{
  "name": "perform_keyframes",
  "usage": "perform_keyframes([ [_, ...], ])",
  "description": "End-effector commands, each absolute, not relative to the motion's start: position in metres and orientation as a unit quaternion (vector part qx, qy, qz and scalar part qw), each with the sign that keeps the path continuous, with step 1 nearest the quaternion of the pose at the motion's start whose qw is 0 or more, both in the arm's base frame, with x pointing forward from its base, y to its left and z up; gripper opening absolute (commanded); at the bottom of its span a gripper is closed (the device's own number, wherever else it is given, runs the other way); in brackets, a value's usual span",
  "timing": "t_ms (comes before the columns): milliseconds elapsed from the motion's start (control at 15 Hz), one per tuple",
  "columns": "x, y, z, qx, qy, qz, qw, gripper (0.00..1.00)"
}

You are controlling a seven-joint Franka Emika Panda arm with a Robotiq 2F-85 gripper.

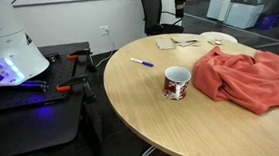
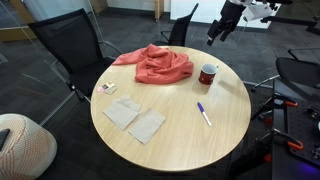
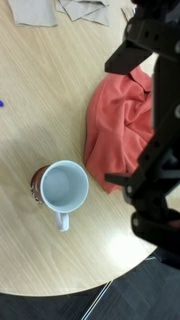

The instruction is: Move the red cup to the left then place the marker into the red cup

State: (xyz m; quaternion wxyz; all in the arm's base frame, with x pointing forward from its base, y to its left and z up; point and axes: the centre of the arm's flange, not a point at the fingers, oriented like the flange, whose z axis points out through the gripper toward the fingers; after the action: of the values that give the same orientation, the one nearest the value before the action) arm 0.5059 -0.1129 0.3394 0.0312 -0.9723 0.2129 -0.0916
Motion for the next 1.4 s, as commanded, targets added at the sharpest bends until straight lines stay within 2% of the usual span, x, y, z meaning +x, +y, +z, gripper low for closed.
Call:
perform_keyframes([
  [0,0.506,-0.113,0.34,-0.972,0.213,-0.092,0.031,1.0],
  [533,0.52,-0.12,0.286,-0.963,0.256,-0.082,-0.028,1.0],
  [1333,0.556,-0.124,0.218,-0.969,0.243,-0.035,-0.032,1.0],
])
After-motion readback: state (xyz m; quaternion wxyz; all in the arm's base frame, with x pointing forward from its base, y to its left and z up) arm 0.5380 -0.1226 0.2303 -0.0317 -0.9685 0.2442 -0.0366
